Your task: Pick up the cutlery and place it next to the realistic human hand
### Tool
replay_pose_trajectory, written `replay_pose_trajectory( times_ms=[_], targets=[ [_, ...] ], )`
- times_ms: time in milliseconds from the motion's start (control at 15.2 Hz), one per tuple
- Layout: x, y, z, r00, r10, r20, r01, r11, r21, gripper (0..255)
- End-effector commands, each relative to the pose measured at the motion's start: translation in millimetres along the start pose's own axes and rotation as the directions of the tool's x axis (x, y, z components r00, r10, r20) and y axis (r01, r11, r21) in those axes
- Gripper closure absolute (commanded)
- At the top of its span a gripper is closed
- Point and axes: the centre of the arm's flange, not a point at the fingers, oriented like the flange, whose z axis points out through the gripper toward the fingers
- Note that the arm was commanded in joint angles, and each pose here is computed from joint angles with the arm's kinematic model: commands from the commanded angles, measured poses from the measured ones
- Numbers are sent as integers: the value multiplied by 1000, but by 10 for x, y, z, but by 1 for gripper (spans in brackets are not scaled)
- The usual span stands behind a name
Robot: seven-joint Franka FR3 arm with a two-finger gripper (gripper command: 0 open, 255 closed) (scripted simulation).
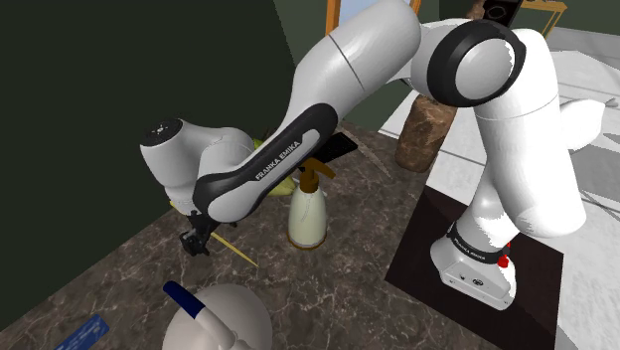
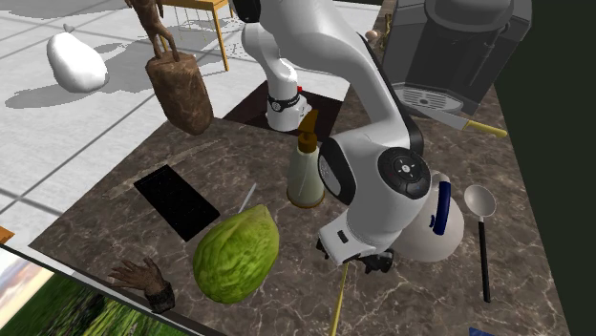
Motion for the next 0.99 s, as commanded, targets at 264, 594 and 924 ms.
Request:
replay_pose_trajectory(
  times_ms=[264, 594, 924],
  targets=[
    [0, 2, 5, 1000, 0, 0, 0, 1000, 0, 255],
    [0, 2, 5, 1000, 0, 0, 0, 1000, 0, 255],
    [-2, 6, -47, 1000, 0, 0, 0, 1000, 0, 255]
  ],
)
